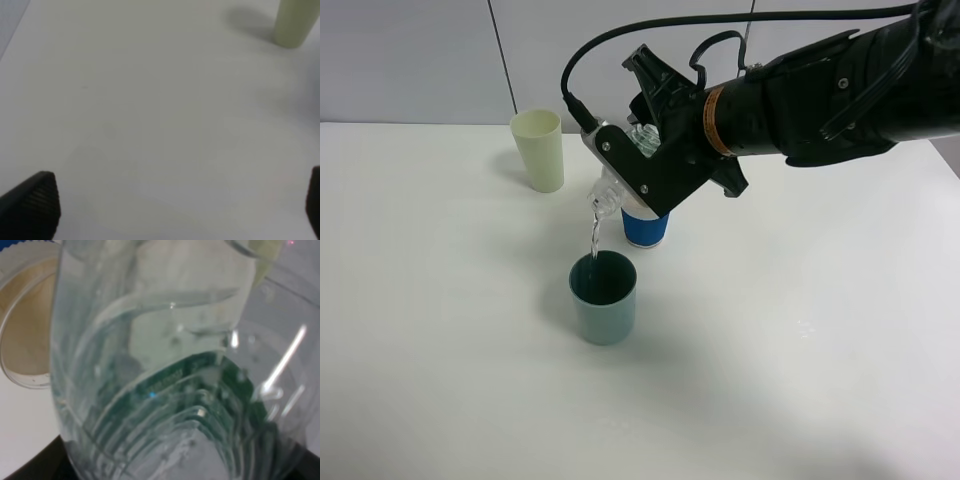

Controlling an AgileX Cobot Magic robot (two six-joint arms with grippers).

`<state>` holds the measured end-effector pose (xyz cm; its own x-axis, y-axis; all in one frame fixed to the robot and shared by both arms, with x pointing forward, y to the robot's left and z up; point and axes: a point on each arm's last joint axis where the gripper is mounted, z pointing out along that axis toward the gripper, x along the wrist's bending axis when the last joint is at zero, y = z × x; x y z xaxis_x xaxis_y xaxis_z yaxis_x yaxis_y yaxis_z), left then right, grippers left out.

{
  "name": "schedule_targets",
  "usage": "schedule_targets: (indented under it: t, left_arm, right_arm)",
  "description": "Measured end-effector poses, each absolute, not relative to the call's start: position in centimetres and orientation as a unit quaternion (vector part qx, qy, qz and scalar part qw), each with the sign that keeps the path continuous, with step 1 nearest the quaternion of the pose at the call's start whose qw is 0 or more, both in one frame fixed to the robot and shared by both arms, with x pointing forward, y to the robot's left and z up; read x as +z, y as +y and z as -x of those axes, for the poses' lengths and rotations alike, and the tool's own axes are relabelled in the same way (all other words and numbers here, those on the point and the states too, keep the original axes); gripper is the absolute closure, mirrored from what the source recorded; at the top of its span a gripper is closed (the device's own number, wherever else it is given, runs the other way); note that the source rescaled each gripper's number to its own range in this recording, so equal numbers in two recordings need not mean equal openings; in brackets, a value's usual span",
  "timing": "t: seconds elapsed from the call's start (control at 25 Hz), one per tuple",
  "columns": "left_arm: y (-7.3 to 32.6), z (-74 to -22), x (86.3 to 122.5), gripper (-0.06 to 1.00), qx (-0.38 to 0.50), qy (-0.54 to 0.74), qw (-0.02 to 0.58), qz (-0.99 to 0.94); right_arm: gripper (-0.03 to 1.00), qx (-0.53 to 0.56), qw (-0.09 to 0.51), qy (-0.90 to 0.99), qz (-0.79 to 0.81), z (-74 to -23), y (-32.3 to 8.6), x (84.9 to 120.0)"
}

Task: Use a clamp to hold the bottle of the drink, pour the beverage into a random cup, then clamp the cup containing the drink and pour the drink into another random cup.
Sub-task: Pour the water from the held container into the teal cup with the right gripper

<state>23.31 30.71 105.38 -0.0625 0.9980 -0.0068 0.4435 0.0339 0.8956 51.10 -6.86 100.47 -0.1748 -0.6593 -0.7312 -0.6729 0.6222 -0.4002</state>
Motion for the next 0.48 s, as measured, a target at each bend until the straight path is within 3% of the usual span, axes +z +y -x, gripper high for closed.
schedule_targets:
  t: [0.48]
  left_arm:
    - [30.71, -23.31, 105.38, -0.06, 0.382, 0.621, 0.363, -0.581]
  right_arm:
    - [0.95, -0.003, 0.473, 0.757, 0.450, -51.10, -6.86, 100.47]
